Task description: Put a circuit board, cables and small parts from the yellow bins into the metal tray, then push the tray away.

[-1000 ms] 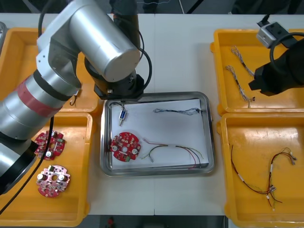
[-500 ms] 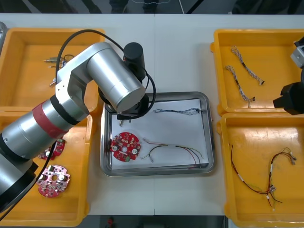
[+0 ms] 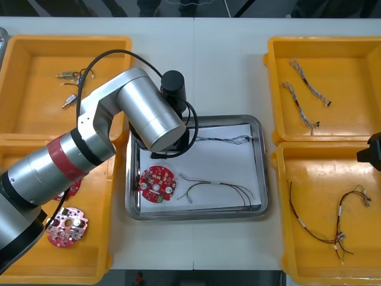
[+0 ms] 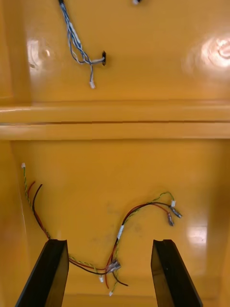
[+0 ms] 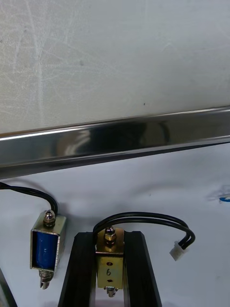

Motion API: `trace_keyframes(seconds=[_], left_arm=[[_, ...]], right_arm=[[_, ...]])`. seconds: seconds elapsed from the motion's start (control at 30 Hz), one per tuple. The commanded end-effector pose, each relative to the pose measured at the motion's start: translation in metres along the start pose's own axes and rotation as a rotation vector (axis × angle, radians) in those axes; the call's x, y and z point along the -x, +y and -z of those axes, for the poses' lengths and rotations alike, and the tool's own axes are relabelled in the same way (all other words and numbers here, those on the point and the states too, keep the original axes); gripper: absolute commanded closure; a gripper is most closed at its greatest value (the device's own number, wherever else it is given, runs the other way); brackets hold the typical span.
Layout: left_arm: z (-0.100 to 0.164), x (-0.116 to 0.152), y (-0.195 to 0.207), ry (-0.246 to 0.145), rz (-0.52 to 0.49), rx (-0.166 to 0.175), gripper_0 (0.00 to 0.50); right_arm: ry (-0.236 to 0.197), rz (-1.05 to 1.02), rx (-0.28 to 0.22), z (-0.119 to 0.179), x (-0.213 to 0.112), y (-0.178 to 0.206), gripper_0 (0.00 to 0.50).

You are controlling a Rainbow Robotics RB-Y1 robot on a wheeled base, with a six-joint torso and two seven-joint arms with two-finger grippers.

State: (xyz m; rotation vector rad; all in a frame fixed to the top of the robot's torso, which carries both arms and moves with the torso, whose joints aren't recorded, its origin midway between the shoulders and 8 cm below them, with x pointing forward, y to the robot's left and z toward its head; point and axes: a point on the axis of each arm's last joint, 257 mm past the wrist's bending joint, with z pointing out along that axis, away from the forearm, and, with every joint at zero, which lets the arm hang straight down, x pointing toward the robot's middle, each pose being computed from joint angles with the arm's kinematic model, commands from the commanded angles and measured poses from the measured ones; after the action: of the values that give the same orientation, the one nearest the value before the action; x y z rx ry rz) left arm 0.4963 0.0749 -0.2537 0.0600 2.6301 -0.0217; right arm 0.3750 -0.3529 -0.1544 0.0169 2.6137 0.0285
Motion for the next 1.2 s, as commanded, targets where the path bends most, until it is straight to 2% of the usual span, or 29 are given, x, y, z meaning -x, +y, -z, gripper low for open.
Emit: trace_keyframes(seconds=[0.03, 0.07, 0.1, 0.47, 0.7, 1.07, 1.2], left_arm=[[0.001, -0.004, -0.021, -0.014, 0.066, -0.037, 0.064], [0.001, -0.003, -0.022, -0.017, 0.070, -0.042, 0.023], [0.000, -0.003, -0.023, -0.017, 0.074, -0.045, 0.004], [0.008, 0.001, -0.028, -0.029, 0.084, -0.060, 0.000], [0.049, 0.007, -0.018, -0.032, 0.092, -0.047, 0.000], [0.110, 0.024, 0.019, -0.042, 0.122, -0.092, 0.000], [0.127, 0.029, 0.042, -0.039, 0.133, -0.087, 0.000]], right_arm=[[-0.007, -0.015, -0.051, 0.009, -0.006, -0.018, 0.000], [0.003, -0.021, -0.057, 0.008, -0.011, -0.021, 0.000], [0.010, -0.023, -0.055, 0.007, -0.015, -0.022, 0.000], [0.018, -0.024, -0.053, 0.007, -0.020, -0.022, 0.000], [0.019, -0.022, -0.049, 0.007, -0.020, -0.020, 0.000], [0.013, -0.016, -0.049, 0.008, -0.019, -0.019, 0.000], [0.015, -0.010, -0.045, 0.008, -0.020, -0.018, 0.000]])
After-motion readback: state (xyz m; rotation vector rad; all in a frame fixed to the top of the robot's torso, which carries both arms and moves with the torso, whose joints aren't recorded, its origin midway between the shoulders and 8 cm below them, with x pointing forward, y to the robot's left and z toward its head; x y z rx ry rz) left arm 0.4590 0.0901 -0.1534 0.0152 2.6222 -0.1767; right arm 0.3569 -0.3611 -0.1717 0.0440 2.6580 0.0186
